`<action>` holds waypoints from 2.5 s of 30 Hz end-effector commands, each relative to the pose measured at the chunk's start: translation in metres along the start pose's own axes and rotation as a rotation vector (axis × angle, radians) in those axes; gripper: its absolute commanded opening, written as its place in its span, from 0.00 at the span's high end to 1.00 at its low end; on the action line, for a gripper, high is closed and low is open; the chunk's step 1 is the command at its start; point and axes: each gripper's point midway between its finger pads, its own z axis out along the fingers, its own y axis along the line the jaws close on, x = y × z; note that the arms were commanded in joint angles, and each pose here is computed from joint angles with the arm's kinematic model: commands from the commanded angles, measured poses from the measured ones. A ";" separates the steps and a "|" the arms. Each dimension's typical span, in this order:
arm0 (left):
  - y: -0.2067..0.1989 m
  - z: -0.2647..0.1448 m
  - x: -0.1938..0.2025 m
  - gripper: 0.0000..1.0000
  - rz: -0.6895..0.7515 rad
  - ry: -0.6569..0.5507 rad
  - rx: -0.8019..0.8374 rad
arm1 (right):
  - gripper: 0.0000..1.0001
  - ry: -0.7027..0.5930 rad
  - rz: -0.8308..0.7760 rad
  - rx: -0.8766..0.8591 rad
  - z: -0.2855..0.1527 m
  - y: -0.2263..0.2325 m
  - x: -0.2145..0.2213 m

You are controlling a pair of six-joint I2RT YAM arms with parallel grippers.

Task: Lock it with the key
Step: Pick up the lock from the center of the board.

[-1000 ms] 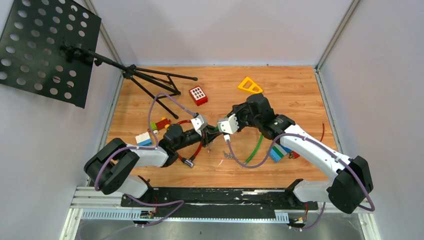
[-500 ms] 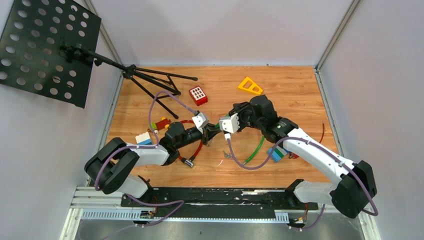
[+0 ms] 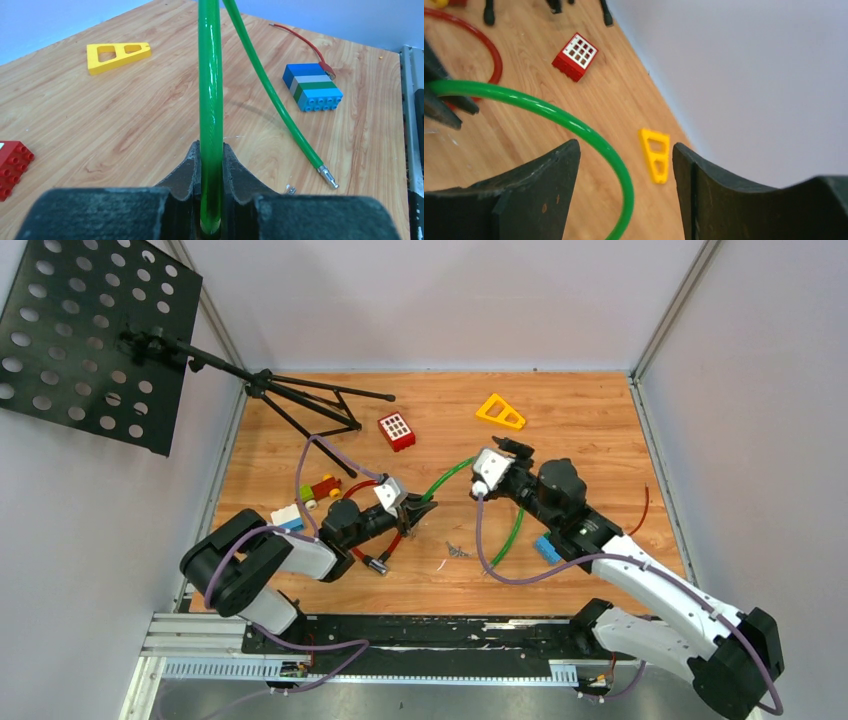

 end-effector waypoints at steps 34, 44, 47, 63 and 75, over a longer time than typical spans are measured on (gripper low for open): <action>-0.010 0.000 -0.050 1.00 0.081 -0.227 0.052 | 0.41 0.627 1.542 0.463 -0.070 0.121 0.199; -0.012 0.001 -0.051 1.00 0.066 -0.231 0.062 | 0.53 0.510 1.512 0.366 -0.052 0.107 0.184; -0.015 0.001 -0.054 1.00 0.064 -0.242 0.076 | 0.52 0.507 1.507 0.349 -0.048 0.109 0.186; -0.011 -0.004 -0.061 1.00 0.050 -0.268 0.047 | 0.59 0.501 1.517 0.264 -0.049 0.121 0.179; -0.008 -0.006 -0.065 1.00 0.016 -0.278 0.036 | 1.00 0.385 1.469 0.399 -0.060 0.079 0.163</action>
